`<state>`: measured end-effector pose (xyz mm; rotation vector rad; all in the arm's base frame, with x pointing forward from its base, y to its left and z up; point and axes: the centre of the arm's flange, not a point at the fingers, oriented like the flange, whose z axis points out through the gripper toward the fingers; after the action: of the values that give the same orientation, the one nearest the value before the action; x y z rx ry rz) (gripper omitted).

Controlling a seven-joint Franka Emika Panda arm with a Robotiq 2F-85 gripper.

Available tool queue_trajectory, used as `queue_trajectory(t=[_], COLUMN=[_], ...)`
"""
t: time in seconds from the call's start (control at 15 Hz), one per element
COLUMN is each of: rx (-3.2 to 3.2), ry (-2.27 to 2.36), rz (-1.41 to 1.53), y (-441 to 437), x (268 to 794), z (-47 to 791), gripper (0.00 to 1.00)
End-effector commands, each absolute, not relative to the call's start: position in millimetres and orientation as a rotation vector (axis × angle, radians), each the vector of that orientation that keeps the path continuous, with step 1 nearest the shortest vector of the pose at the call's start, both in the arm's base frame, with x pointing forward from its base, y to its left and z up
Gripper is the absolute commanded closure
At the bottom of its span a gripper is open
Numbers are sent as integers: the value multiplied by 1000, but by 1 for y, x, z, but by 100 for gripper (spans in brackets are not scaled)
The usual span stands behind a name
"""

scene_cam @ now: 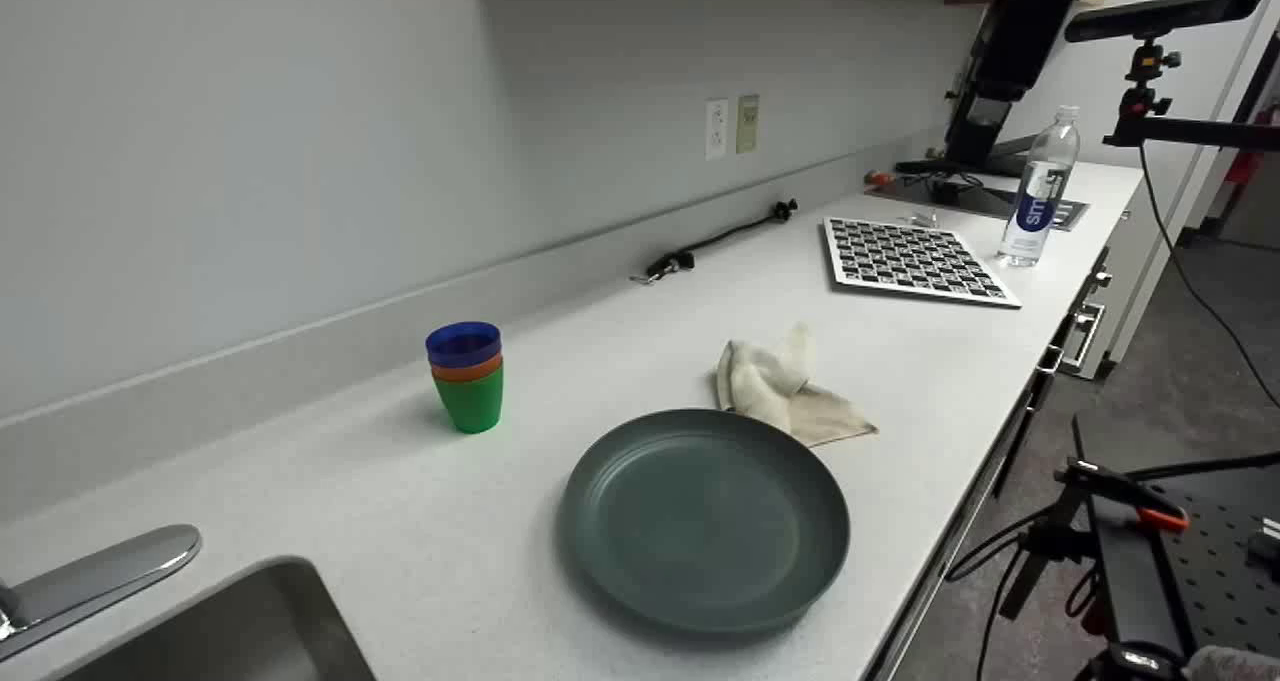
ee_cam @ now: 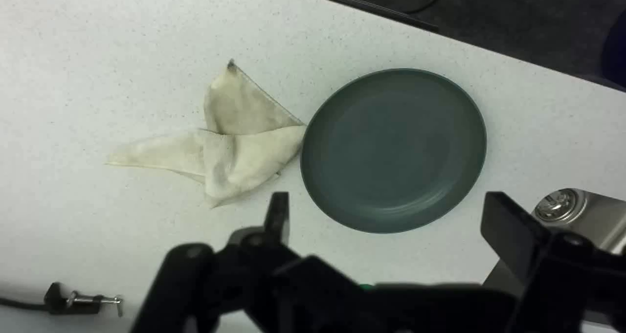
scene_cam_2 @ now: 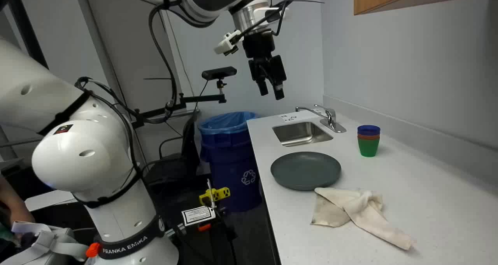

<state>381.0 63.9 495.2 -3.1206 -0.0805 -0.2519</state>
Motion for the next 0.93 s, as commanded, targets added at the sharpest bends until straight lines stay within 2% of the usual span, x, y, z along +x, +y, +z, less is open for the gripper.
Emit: queue_trajectory(t=[0.0, 0.13, 0.2, 0.33, 0.4, 0.53, 0.87], rx=[-3121, -3121, -3095, -3082, -3092, -3086, -3078], ry=[-81, -80, 52, 192, 88, 136, 166], rz=[-251, -251, -240, -336, -301, -325, -307], y=[64, 64, 128, 144, 108, 141, 140], x=[381, 381, 415, 433, 396, 408, 419], z=[495, 495, 514, 526, 511, 518, 517], gripper=[0, 0, 0, 0, 0, 0, 0])
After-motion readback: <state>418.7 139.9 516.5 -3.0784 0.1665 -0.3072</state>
